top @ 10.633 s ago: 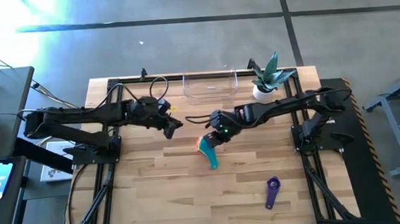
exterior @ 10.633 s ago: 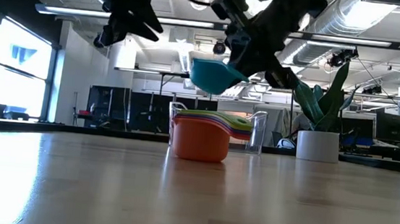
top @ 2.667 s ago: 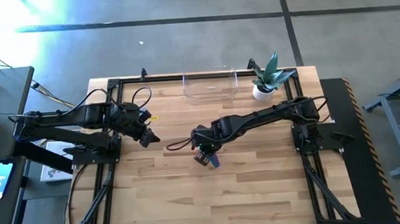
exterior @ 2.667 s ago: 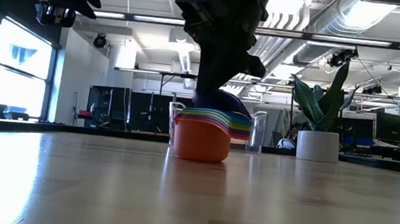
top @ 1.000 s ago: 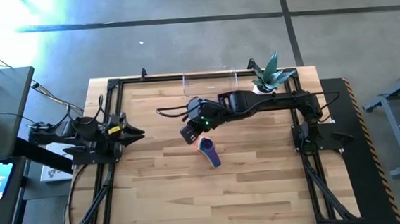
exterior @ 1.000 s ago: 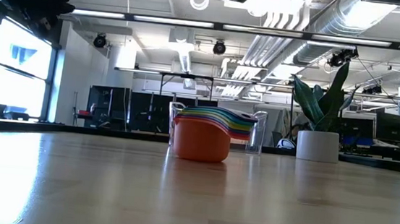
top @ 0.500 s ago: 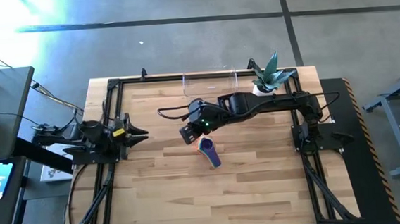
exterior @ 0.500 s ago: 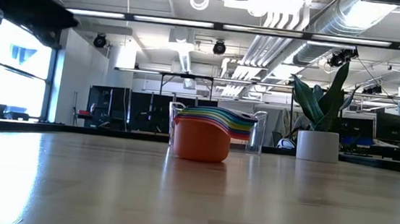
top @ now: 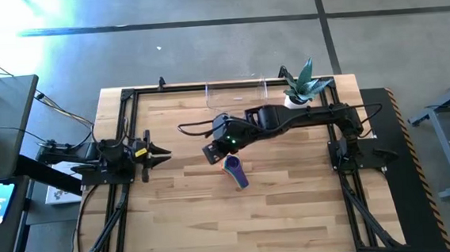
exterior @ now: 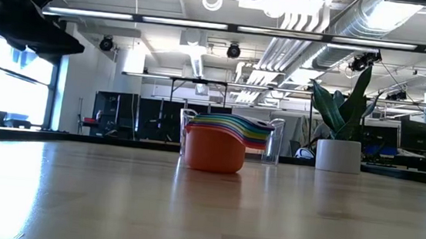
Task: Nest measuring cups in basket
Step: Put the stacked measuring cups into the transparent bin
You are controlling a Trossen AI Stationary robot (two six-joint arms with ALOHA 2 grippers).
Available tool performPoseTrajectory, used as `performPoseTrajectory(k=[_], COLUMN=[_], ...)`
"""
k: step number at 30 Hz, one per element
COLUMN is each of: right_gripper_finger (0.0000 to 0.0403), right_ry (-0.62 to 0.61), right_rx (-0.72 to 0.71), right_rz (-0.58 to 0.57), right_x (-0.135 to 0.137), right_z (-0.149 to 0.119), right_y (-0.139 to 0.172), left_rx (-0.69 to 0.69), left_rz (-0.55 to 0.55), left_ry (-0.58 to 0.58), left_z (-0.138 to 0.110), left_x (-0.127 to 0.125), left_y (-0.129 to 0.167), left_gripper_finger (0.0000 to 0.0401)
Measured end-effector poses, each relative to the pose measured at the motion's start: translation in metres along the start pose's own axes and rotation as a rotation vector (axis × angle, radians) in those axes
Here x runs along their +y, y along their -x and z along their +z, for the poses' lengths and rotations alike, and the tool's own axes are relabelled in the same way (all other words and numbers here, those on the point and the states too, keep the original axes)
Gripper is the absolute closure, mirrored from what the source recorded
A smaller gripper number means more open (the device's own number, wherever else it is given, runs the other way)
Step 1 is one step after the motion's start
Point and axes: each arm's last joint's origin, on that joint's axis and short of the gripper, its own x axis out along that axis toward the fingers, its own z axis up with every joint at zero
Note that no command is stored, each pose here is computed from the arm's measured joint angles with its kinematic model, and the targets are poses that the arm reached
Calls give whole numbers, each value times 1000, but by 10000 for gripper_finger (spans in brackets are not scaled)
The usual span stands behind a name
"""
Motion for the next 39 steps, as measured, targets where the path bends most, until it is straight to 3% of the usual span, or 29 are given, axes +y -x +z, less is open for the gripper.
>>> performPoseTrajectory(k=[4, 9, 16, 29, 39], right_gripper_finger=[329, 329, 329, 329, 329], right_ry=[18, 50, -25, 64, 135], right_rx=[50, 150, 181, 109, 127], right_rz=[-63, -221, -441, -483, -572], right_x=[-4, -17, -30, -19, -18], right_z=[-8, -20, -37, -59, -81], right_y=[1, 6, 13, 11, -23], left_rx=[28, 31, 26, 27, 27], left_rz=[15, 28, 27, 27, 28], left_ry=[19, 76, 79, 79, 79], left_z=[-2, -3, -2, -2, -2], left_x=[1, 1, 1, 1, 1], left_y=[0, 0, 0, 0, 0], left_gripper_finger=[323, 323, 323, 323, 323])
